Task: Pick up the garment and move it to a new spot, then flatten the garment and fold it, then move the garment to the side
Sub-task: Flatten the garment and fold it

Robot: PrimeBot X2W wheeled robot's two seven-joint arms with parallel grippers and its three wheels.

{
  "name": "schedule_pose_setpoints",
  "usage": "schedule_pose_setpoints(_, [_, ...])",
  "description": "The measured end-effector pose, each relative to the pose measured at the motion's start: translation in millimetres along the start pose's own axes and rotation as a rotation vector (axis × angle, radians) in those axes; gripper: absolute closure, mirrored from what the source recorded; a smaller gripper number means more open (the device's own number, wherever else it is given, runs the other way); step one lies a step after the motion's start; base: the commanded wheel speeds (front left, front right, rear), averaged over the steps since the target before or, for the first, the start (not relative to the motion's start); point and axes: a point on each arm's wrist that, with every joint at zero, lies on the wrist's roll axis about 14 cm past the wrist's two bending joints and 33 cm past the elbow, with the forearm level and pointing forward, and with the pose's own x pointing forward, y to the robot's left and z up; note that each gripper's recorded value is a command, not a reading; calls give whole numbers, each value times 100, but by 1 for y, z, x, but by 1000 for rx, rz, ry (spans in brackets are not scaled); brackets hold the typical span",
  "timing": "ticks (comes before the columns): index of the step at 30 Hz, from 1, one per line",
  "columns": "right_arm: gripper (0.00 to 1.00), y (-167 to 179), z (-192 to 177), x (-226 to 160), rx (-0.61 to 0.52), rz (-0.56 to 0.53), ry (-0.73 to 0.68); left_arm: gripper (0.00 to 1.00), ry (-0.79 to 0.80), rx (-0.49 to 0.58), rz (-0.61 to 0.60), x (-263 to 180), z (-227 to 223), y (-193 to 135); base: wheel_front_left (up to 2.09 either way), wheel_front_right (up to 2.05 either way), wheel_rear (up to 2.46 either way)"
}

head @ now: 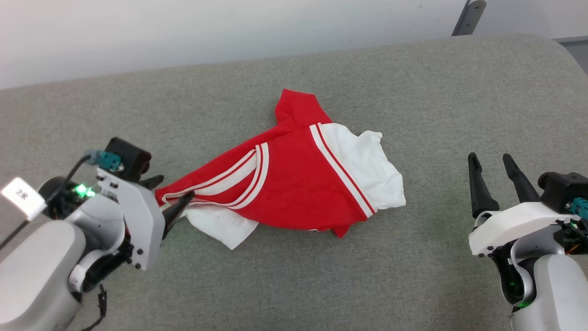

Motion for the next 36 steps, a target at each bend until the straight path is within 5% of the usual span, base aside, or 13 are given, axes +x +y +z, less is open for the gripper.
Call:
schedule_pose_setpoints(27, [0, -6, -10, 2, -1, -15, 28, 0, 133, -129, 36, 34, -65, 11, 0, 0, 0])
schedule_pose_setpoints(28, [0, -6, -10, 1, -1, -15, 28, 11, 148, -130, 36, 35, -69, 11, 0, 0, 0])
schedule_pose_setpoints(29, [0, -6, -10, 1, -1, -15, 28, 55, 159, -130, 38, 36, -72, 11, 0, 0, 0])
schedule_pose_setpoints(31, [0, -6, -10, 1, 0, -15, 29, 100, 171, -150, 39, 39, -75, 12, 0, 0, 0])
schedule_pose_setpoints(36, [0, -6, -10, 1, 7, -16, 28, 100, 174, -181, 34, 41, -77, 14, 0, 0, 0])
